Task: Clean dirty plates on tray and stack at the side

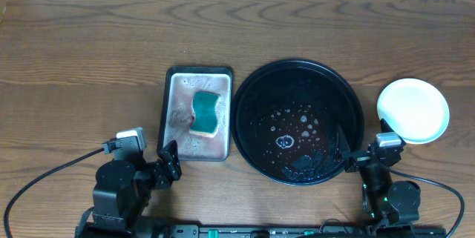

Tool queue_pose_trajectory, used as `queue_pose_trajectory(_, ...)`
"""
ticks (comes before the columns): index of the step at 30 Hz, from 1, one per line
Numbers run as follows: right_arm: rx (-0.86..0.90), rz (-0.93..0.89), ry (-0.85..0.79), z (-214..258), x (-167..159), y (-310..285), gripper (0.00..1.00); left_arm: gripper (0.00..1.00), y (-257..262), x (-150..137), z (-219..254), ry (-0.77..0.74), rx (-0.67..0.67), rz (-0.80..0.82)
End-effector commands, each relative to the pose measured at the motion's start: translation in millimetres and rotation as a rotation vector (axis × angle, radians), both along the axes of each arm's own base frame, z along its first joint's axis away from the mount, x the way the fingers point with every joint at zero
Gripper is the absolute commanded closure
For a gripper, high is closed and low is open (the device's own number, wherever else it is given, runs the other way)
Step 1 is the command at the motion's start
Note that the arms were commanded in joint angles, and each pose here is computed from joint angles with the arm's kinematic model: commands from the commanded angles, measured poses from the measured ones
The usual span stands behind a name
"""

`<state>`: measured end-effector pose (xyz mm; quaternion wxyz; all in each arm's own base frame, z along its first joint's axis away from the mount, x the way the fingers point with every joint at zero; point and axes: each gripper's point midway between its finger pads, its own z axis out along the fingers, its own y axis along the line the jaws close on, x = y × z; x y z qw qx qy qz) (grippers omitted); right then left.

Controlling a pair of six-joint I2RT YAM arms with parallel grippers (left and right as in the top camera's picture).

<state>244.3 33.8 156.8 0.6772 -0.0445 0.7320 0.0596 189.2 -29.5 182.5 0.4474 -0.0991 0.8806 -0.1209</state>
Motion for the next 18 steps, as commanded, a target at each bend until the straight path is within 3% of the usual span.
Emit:
queue_pose_trajectory(1, -0.011, -0.017, -0.004, 0, 0, -4, 0.01, 0.18, 8, 1, -14, -0.025, 0.039, 0.012)
queue_pose_trajectory(11, -0.011, -0.017, -0.004, 0, 0, -4, 0.01, 0.18, 8, 43, -23, -0.436, 0.042, -0.031)
queue_pose_trajectory(16, -0.011, -0.017, -0.003, 0, 0, -4, 0.01, 0.18, 8, 56, -8, -0.636, 0.159, -0.065)
queue_pose_trajectory(18, -0.011, -0.017, -0.003, 0, 0, -4, 0.01, 0.18, 8, 56, -14, -0.617, 0.230, -0.091)
